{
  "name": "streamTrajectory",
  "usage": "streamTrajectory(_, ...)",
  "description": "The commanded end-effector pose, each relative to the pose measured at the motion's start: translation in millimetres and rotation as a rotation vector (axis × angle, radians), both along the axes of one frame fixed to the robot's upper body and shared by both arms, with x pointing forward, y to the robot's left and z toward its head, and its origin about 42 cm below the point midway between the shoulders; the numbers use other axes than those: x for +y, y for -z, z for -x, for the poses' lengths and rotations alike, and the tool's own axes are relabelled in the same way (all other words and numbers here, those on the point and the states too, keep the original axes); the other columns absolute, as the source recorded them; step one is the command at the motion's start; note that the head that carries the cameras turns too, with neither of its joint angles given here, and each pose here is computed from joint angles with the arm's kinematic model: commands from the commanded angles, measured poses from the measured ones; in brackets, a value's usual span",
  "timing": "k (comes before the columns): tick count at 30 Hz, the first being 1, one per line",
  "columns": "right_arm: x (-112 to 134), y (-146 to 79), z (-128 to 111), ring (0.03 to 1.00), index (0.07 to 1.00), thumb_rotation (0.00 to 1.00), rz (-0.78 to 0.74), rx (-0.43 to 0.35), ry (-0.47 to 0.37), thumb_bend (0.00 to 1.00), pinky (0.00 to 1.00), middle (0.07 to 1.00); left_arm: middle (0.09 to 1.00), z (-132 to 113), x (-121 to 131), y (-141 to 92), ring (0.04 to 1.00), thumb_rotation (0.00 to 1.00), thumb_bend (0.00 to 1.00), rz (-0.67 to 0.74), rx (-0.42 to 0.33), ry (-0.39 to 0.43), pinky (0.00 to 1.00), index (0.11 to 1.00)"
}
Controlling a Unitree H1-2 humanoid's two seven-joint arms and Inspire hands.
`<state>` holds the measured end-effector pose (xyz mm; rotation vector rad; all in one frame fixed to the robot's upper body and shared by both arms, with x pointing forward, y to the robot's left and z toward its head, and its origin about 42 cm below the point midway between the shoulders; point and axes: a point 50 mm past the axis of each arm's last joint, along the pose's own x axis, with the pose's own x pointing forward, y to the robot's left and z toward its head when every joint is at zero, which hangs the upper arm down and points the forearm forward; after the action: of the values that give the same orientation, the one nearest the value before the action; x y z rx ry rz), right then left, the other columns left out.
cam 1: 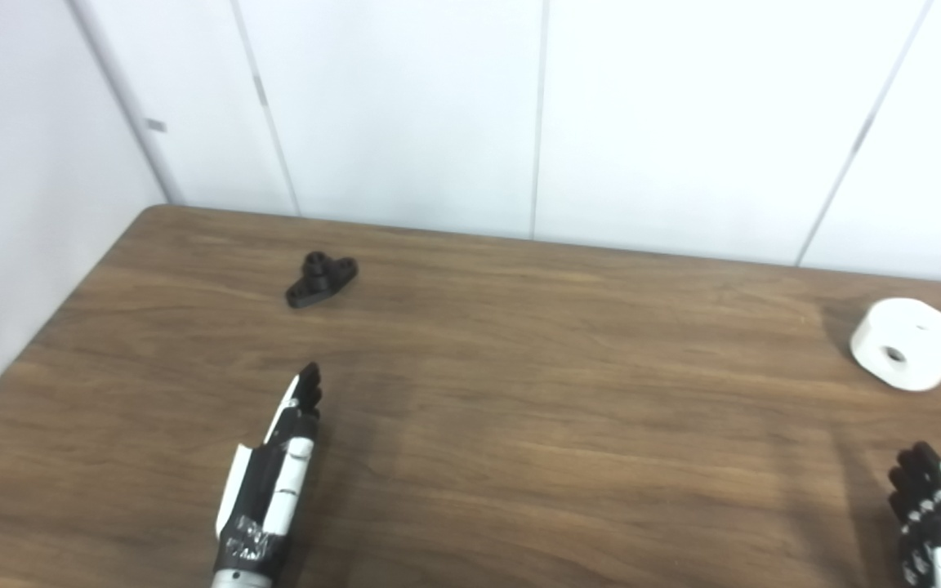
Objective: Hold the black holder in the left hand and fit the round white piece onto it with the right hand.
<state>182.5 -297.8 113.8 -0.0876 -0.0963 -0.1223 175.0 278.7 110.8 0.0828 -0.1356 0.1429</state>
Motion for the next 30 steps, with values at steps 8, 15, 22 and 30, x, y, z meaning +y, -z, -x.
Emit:
streamTrajectory(8,-9,4,-4,0.91,0.907,0.93,0.01,-0.023,0.016,0.5,0.92,0.916,0.992,0,-24,13,0.99,0.89,0.54,0.031,-0.014,-0.02,1.0,1.0)
streamTrajectory(15,-10,8,-4,0.918,0.896,0.91,-0.006,-0.018,0.012,0.53,0.93,0.908,0.991,1,-25,17,0.996,0.88,0.55,0.035,-0.008,-0.027,1.0,1.0)
streamTrajectory(22,-10,9,-4,0.914,0.892,0.92,0.003,-0.021,0.015,0.53,0.93,0.908,0.982,0,-24,18,0.987,0.86,0.56,0.027,0.002,-0.035,1.0,0.998)
streamTrajectory(30,-8,9,-5,0.892,0.874,0.92,0.018,-0.017,0.017,0.57,0.88,0.885,0.964,-1,-15,1,0.979,0.57,0.6,-0.122,0.003,-0.086,1.0,0.968)
